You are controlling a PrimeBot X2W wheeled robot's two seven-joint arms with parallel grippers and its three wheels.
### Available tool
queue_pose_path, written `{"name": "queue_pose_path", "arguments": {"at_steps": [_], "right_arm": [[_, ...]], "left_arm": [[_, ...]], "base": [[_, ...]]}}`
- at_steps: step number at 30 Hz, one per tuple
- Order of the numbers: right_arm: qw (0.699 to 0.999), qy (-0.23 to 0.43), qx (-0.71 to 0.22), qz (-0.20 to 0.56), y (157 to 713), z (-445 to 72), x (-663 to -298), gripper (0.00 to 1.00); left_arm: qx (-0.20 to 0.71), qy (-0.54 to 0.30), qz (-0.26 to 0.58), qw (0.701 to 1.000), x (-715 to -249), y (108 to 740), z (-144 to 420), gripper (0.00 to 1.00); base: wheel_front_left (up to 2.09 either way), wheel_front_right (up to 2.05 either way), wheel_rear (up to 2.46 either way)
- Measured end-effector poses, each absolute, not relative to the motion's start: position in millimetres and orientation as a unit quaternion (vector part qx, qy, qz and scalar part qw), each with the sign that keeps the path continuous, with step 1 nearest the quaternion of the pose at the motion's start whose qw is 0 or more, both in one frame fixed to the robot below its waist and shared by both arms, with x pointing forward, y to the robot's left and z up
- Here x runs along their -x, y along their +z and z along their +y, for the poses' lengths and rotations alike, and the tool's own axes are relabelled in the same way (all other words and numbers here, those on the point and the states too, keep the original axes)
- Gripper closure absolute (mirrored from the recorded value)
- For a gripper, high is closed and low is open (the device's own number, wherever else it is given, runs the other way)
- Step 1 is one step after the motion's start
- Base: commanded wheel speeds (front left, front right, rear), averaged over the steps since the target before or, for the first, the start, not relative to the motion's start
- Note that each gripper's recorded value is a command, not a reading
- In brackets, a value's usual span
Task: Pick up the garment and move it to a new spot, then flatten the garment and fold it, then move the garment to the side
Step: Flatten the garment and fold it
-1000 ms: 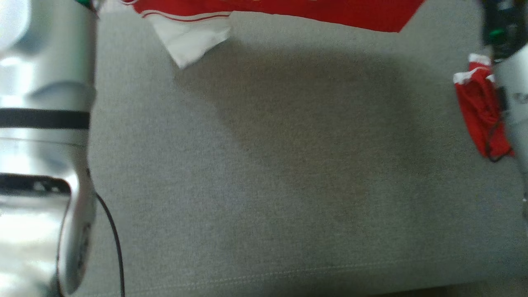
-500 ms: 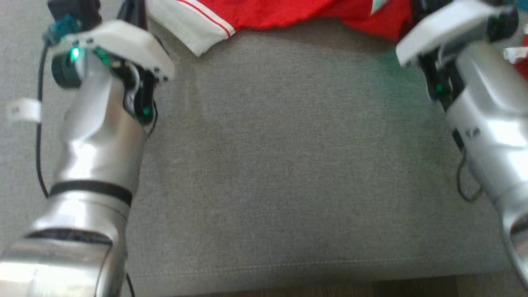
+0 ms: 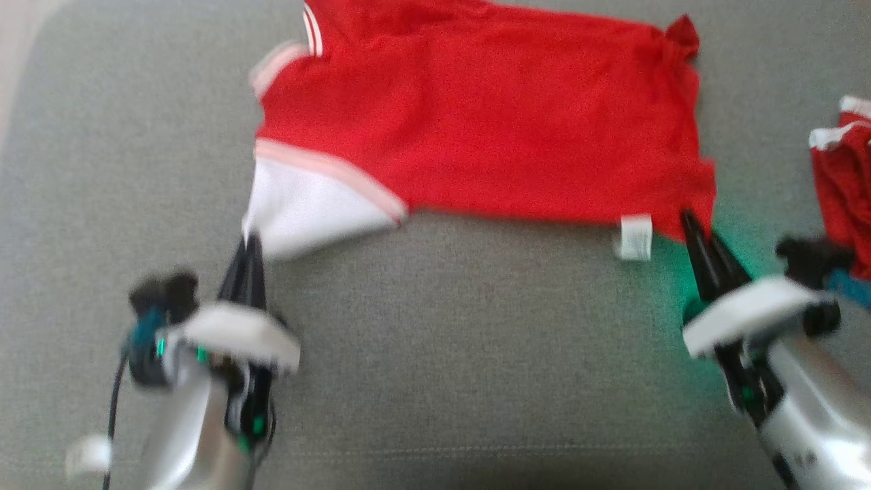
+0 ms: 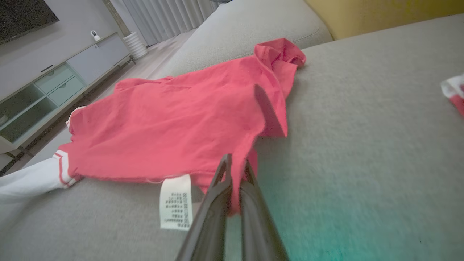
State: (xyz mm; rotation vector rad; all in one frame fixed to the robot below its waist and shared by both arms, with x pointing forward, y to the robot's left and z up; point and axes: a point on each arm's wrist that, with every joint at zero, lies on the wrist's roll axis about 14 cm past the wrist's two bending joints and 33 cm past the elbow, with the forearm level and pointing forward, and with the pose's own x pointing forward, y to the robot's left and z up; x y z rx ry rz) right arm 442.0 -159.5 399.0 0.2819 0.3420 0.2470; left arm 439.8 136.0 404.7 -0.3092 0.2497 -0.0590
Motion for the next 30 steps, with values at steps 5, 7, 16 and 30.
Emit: {"name": "queue_pose_path", "arguments": {"at_steps": [5,7,16,30], "right_arm": [[0.966,0.107,-0.147,0.183,395,-170,-402,1.0],[0.965,0.103,-0.146,0.191,394,-173,-387,1.0],[0.941,0.087,-0.179,0.274,376,-167,-328,1.0],[0.874,0.089,-0.259,0.401,376,-147,-305,1.0]], "left_arm": [[0.15,-0.005,0.131,0.98,-391,408,153,1.0],[0.152,0.008,0.134,0.979,-375,415,158,1.0],[0.162,0.04,0.177,0.97,-311,437,168,1.0],[0.148,-0.041,0.175,0.973,-365,463,150,1.0]], "base": [[0.0,0.0,0.0],[0.0,0.0,0.0],[0.0,0.0,0.0],[0.0,0.0,0.0]]}}
